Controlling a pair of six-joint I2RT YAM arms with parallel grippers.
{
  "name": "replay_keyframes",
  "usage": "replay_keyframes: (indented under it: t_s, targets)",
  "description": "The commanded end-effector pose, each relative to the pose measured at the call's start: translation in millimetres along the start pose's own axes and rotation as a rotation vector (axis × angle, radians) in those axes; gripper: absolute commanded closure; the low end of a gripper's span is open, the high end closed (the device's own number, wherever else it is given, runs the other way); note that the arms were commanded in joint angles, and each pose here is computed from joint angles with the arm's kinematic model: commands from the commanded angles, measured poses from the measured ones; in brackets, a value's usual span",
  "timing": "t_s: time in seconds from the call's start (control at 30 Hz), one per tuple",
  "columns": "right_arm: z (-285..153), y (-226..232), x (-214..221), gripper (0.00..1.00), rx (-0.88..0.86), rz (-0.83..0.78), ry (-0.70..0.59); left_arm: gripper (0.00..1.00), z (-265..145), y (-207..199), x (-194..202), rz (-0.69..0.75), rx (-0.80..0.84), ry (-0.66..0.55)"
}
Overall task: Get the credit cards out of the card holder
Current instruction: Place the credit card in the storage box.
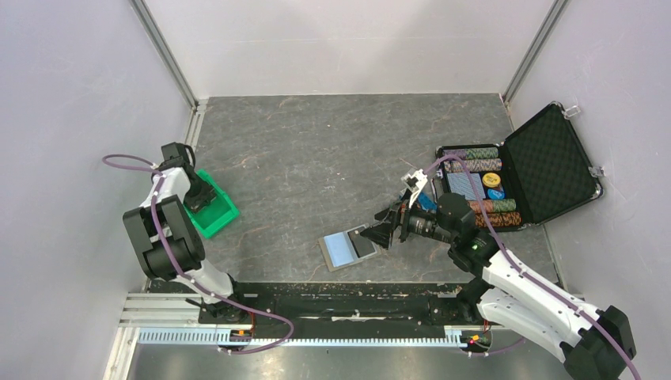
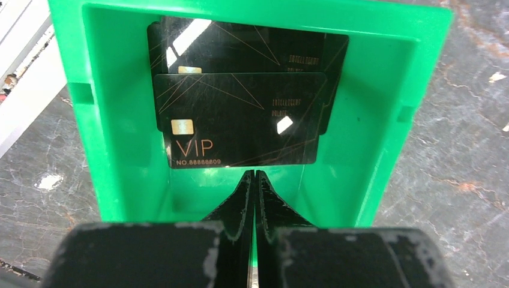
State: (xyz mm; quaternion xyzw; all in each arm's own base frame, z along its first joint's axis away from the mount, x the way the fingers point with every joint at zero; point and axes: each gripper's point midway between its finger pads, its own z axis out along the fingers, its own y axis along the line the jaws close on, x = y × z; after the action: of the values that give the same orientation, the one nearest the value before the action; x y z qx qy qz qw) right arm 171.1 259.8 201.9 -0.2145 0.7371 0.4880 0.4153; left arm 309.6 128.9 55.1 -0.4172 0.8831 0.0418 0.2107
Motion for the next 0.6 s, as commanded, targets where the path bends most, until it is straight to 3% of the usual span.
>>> replay_keyframes:
  t_s: [0.0,0.57]
  targets:
    - [-1.7,15.9,-29.9,0.02,-0.037,-0.040,-0.081,0.98,-0.5,-1.7,-19.2,-0.011,-0.004,-0.061]
    - [-2.0,16.8,-37.3,0.02,-0.033,-0.054,-0.106,0.95,9.0,1.8,-31.0,-0.013,-0.047,-0.091]
